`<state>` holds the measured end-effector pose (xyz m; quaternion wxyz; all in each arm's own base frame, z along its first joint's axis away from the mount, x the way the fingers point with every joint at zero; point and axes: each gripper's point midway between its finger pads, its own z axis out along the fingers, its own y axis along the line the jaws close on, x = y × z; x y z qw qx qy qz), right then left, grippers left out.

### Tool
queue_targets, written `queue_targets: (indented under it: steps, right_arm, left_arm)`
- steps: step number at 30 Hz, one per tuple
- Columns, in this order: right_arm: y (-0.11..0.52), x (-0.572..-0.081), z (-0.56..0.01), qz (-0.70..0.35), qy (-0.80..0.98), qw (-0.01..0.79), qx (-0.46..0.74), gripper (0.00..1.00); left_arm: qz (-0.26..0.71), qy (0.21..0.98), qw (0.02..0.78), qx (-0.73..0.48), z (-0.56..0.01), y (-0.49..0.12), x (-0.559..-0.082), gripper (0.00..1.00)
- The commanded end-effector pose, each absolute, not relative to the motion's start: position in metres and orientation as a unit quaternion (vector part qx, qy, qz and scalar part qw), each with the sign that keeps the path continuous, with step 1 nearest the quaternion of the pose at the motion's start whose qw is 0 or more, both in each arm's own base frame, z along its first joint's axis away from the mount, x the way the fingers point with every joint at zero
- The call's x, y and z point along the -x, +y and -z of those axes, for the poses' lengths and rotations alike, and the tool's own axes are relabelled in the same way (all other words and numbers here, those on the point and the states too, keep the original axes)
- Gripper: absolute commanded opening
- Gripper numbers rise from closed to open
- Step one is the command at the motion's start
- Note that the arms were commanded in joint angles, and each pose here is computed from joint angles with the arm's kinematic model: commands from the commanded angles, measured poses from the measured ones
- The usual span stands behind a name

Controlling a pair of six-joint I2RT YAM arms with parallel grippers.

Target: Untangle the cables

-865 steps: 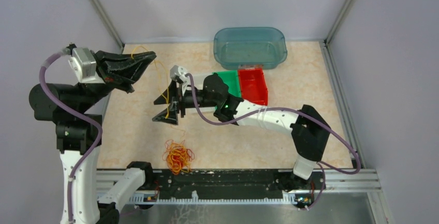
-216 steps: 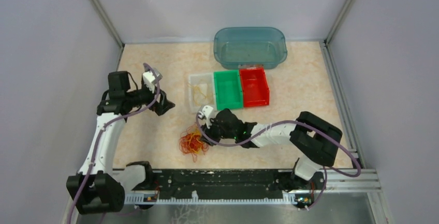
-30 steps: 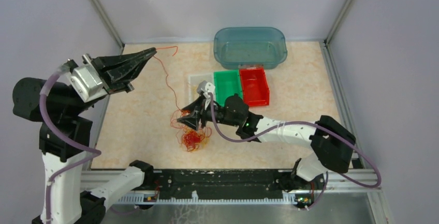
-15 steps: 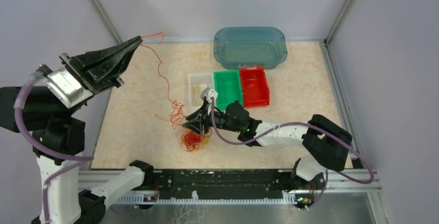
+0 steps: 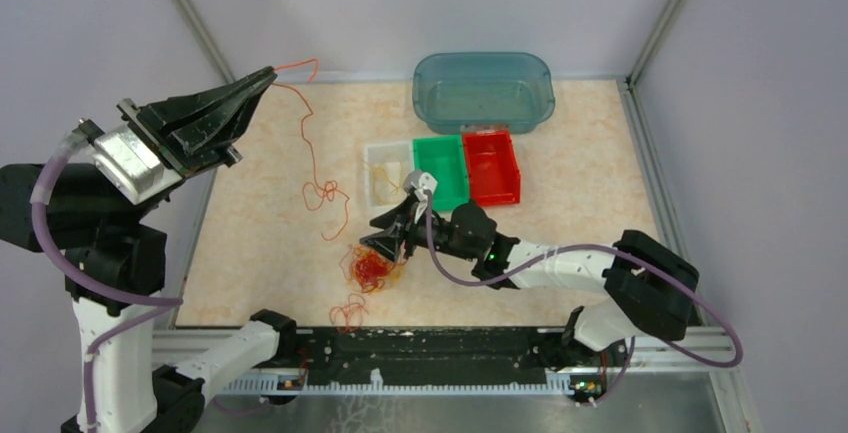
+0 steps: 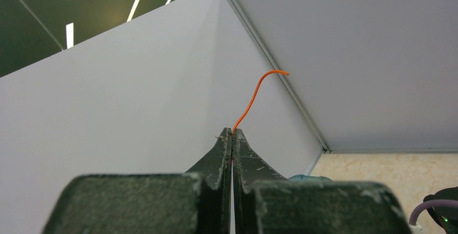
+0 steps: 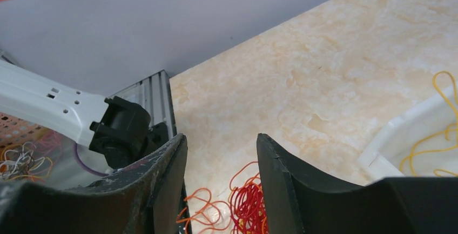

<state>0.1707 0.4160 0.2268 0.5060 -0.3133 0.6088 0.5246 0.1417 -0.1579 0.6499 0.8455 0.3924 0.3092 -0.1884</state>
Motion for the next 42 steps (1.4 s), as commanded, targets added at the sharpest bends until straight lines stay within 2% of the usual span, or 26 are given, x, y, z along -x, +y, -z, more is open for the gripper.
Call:
queue_targets:
  steps: [1,4,6,12,16,23,28,33,37,39,41,42]
  right_arm:
    - [0.403,-0.176,-0.268,-0.524,0.574,0.555,0.297,0.52]
    - [0.398,-0.178,-0.272,-0.513,0.573,0.564,0.299,0.58]
    - [0.396,-0.178,-0.281,-0.511,0.563,0.574,0.304,0.67]
    - [0.385,-0.18,-0.35,-0.491,0.512,0.628,0.32,0.83]
    - [0.384,-0.177,-0.398,-0.496,0.468,0.656,0.324,0.87]
    - [0.411,-0.169,-0.428,-0.534,0.425,0.643,0.348,0.85]
    - [0.428,-0.168,-0.431,-0.565,0.415,0.623,0.347,0.79]
    - [0.441,-0.183,-0.419,-0.549,0.444,0.62,0.343,0.62]
    - [0.437,-0.195,-0.415,-0.528,0.461,0.635,0.326,0.37]
    - [0.435,-0.197,-0.414,-0.521,0.466,0.638,0.324,0.39]
    - [0.432,-0.201,-0.412,-0.511,0.477,0.64,0.32,0.51]
    - [0.43,-0.202,-0.41,-0.506,0.482,0.642,0.317,0.54]
  left_arm:
    - [0.19,0.292,0.855,-0.385,-0.662,-0.155,-0.133,0.0]
    - [0.19,0.291,0.855,-0.385,-0.663,-0.155,-0.133,0.0]
    - [0.192,0.293,0.853,-0.386,-0.661,-0.156,-0.135,0.0]
    - [0.207,0.311,0.841,-0.392,-0.644,-0.162,-0.142,0.0]
    - [0.233,0.339,0.819,-0.4,-0.619,-0.171,-0.152,0.0]
    - [0.261,0.365,0.8,-0.398,-0.596,-0.179,-0.162,0.0]
    - [0.267,0.369,0.797,-0.397,-0.591,-0.18,-0.164,0.0]
    - [0.264,0.366,0.799,-0.397,-0.591,-0.179,-0.161,0.0]
    - [0.263,0.364,0.8,-0.398,-0.592,-0.178,-0.159,0.0]
    - [0.262,0.364,0.8,-0.399,-0.591,-0.178,-0.159,0.0]
    - [0.261,0.364,0.8,-0.399,-0.59,-0.178,-0.158,0.0]
    - [0.262,0.364,0.799,-0.4,-0.59,-0.178,-0.158,0.0]
